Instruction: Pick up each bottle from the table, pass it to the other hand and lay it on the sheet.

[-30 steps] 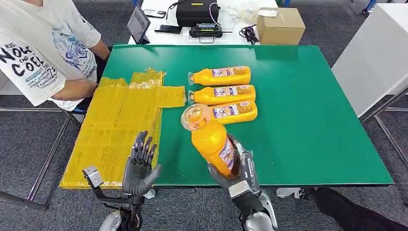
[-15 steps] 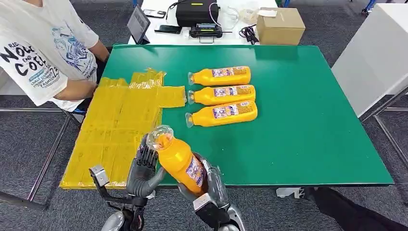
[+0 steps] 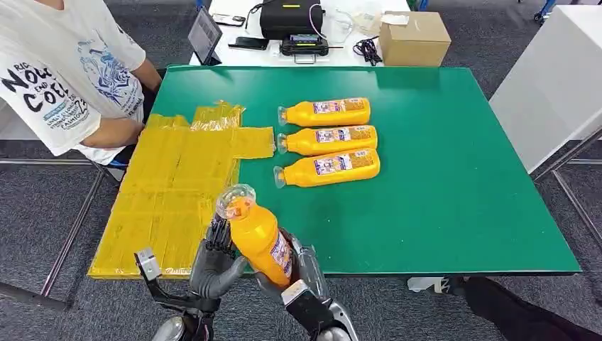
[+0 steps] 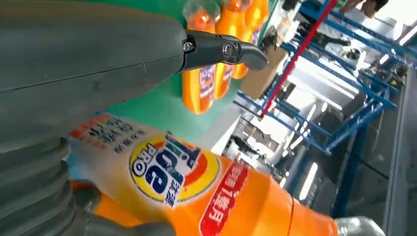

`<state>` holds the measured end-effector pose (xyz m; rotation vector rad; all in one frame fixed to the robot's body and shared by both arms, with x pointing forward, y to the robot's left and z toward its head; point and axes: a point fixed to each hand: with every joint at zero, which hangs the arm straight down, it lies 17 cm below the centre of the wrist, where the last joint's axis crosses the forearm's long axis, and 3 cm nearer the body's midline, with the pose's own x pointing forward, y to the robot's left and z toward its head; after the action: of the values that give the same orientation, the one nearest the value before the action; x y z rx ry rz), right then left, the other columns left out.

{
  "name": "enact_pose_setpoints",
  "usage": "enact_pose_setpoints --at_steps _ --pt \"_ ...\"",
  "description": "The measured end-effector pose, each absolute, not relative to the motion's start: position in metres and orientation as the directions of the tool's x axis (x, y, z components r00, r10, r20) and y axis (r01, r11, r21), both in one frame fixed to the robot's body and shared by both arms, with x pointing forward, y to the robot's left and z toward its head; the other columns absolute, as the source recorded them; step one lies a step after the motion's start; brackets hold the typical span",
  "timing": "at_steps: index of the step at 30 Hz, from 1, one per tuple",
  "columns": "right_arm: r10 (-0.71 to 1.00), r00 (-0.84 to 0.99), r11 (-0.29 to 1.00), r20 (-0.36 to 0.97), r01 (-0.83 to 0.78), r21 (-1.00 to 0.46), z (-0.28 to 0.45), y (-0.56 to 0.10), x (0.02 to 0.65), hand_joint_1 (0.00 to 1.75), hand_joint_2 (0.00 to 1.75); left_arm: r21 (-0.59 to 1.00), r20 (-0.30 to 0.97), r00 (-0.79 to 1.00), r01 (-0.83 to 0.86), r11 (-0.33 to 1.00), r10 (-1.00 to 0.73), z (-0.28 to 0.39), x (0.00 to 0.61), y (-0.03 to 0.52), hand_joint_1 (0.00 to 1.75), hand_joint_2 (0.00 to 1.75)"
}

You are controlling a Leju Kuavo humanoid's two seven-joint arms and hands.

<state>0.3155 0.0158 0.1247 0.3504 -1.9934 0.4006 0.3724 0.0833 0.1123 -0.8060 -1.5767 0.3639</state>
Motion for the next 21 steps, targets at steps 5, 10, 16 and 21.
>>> enact_pose_setpoints --at_steps 5,10,16,21 --pt "-0.093 -0.411 0.905 0.907 -0.414 -0.095 0.124 0.010 0.320 1.75 1.75 -0.655 0.724 0.004 0.319 0.685 0.690 0.121 0.367 0.078 0.00 1.75" --pt "-0.133 -0.388 0.928 0.912 -0.373 -0.024 0.128 -0.012 0.330 1.75 1.75 -0.653 0.700 -0.037 0.370 0.661 0.713 0.138 0.360 0.079 0.00 1.75" --pt "-0.126 -0.392 0.941 0.911 -0.338 -0.015 0.130 -0.028 0.336 1.75 1.75 -0.628 0.704 -0.065 0.408 0.663 0.707 0.150 0.354 0.077 0.00 1.75" --pt "-0.076 -0.395 0.898 0.915 -0.426 -0.109 0.121 0.003 0.328 1.75 1.75 -0.608 0.715 -0.051 0.447 0.656 0.698 0.154 0.351 0.067 0.00 1.75"
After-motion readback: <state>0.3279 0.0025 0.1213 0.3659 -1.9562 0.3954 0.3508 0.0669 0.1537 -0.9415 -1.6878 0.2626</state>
